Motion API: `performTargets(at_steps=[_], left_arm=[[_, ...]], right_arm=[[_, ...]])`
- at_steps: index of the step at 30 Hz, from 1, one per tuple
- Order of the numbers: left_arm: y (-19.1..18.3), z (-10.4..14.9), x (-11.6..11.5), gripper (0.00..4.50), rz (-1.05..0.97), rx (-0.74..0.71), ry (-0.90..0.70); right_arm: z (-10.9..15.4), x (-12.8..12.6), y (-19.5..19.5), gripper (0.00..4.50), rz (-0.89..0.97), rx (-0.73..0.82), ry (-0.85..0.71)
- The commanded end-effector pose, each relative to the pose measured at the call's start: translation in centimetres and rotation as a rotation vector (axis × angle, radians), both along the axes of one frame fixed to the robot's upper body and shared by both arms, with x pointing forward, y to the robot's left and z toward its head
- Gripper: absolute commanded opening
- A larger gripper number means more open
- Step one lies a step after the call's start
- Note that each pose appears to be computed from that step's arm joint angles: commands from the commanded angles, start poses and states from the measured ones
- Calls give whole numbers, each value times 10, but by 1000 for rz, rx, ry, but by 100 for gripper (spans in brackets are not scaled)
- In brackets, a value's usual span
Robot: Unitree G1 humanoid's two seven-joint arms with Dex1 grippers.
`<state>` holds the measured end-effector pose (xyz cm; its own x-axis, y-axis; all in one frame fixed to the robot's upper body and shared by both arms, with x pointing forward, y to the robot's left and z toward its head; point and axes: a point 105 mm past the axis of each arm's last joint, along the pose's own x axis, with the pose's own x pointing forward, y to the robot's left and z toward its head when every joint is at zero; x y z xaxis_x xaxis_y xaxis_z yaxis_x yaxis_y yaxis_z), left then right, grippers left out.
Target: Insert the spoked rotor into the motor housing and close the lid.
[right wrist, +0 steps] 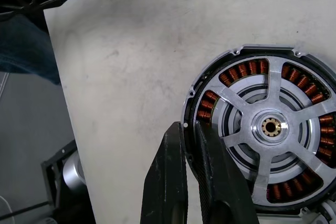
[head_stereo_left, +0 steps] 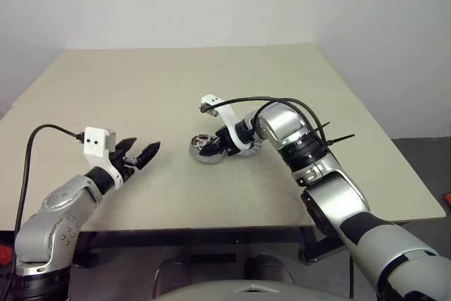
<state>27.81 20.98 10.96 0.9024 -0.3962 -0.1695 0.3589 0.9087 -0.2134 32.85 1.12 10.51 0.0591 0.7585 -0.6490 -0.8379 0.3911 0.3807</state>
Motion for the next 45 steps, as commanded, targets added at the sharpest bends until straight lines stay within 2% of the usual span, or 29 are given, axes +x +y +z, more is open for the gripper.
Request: performTargets(at_steps=[1, 10, 17, 21, 26, 36, 40, 44, 45], left_arm=[[-4, 8, 0, 425, -22, 3, -24], [-6, 8, 1, 425, -31, 16, -20], [2, 11, 2, 425, -14, 30, -26], [4, 12, 3, 425, -8, 34, -28], [4, 11, 4, 425, -7, 31, -26], [-5, 7, 8, 425, -39, 7, -16], [-21, 3, 11, 425, -91, -17, -6], [-30, 2, 12, 425, -125, -32, -2], [-31, 1, 12, 425, -132, -33, 1]], right_arm=[[10, -2, 14, 1, -11, 47, 25], [-2, 8, 27, 1, -112, 45, 43], [-4, -3, 32, 1, -79, 68, 112], [-6, -4, 29, 131, -43, 50, 64], [6, -5, 33, 296, -9, 93, 33], [59, -2, 41, 296, 37, 241, -64], [77, 28, 27, 296, -46, 286, -223], [66, 55, 0, 296, -135, 234, -327], [63, 63, -14, 277, -170, 209, -359]])
